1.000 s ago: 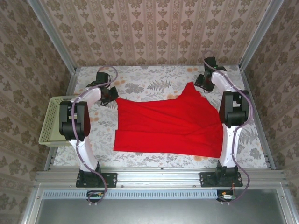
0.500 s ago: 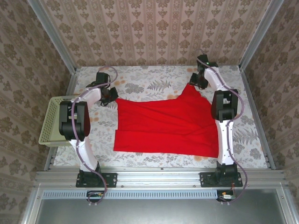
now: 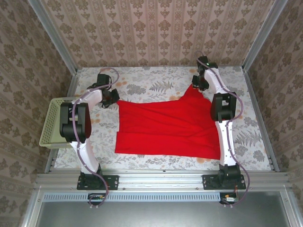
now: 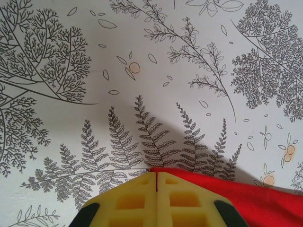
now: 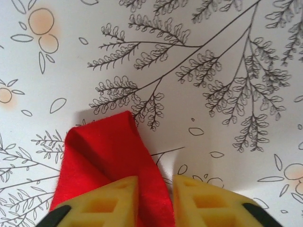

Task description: Fold the inside-out t-shirt

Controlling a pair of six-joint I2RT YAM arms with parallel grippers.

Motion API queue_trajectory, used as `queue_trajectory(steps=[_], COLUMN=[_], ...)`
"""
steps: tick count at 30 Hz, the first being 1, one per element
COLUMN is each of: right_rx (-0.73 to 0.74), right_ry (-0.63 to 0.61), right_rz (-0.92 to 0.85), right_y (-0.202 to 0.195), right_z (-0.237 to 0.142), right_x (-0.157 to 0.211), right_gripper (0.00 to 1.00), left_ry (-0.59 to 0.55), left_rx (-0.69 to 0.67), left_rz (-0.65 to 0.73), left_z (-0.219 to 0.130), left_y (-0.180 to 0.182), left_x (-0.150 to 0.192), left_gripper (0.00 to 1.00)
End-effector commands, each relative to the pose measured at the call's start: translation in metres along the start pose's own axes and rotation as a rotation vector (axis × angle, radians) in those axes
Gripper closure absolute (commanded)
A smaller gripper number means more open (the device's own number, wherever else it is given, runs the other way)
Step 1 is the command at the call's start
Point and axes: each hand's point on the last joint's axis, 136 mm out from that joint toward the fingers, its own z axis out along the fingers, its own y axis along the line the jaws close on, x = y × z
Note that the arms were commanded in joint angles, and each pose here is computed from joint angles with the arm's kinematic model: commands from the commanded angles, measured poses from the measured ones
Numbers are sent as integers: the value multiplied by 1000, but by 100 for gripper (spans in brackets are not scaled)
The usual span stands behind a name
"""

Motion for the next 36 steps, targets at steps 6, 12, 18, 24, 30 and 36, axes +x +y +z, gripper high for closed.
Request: queue_trajectory(steps=[6, 12, 18, 24, 30, 36], right_rx=[-51, -10, -23, -56, 27, 27], right_ry=[-63, -175, -280, -327, -412, -449], right_rz=[-143, -197, -241, -308, -462, -551], right_y=[35, 42, 49, 71, 99, 126], right_z=[-21, -58, -94, -112, -134, -138], right_x=[-9, -27, -47, -47, -44, -38], right_gripper=[88, 96, 100, 100, 100, 100], left_ry=[-17, 59, 23, 53, 51, 46], left_rx=[-9, -70, -40, -41, -37, -33], left_rz=[11, -38, -21, -12, 6, 4], left_z=[-19, -25, -39, -31, -30, -30], left_y=[8, 33, 26, 24, 18, 17], left_x=[-2, -18, -21, -11, -10, -11], left_gripper=[100, 94, 92, 91, 91, 90])
